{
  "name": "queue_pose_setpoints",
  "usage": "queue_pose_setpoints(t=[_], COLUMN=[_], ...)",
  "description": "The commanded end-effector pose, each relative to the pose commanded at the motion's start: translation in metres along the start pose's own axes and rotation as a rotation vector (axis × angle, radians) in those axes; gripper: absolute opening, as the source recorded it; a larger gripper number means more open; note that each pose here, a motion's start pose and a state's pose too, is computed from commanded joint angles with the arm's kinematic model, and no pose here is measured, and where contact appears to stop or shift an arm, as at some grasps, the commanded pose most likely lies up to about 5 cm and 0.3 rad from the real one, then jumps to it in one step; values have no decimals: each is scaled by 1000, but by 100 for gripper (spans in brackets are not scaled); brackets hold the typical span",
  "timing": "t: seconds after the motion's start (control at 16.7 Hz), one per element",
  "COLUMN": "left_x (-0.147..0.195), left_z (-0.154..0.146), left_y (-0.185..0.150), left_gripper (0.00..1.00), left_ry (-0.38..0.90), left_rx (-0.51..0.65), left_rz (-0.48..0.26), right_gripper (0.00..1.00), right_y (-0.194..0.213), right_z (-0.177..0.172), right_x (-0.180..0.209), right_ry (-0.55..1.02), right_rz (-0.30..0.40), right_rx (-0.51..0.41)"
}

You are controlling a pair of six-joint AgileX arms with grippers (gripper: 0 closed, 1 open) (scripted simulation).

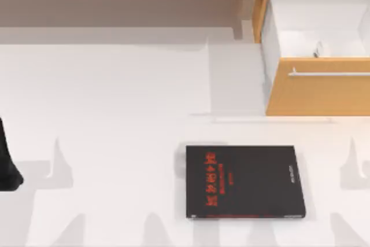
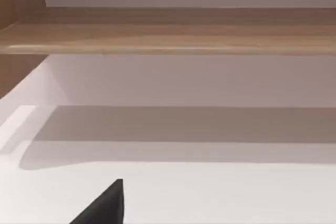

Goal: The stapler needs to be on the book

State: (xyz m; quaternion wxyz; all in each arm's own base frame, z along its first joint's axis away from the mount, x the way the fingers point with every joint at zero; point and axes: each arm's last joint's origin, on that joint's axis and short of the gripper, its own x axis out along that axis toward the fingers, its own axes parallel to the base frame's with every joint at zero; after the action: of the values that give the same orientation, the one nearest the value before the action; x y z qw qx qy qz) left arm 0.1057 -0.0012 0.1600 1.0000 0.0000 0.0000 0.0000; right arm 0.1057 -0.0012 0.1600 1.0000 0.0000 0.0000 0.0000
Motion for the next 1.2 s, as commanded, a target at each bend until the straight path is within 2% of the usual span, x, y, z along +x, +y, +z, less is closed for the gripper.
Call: queue_pose_setpoints(t=[0.3,0.66,0.96,1.2], left_x=[0,0,0,0], left_z=[0,0,0,0], left_y=[0,0,0,0], left_gripper=[100,100,100,100], left_ry=[0,0,0,0], left_rx=[0,0,0,0], left_rz=[0,0,0,0], right_gripper=[100,100,100,100], right_y=[2,12,29,47], right_z=[12,84,145,156], right_x=[0,22,97,188], right_ry=[38,273,593,873], right_rz=[23,123,186,195], right_rx=[-7,-28,-38,-43])
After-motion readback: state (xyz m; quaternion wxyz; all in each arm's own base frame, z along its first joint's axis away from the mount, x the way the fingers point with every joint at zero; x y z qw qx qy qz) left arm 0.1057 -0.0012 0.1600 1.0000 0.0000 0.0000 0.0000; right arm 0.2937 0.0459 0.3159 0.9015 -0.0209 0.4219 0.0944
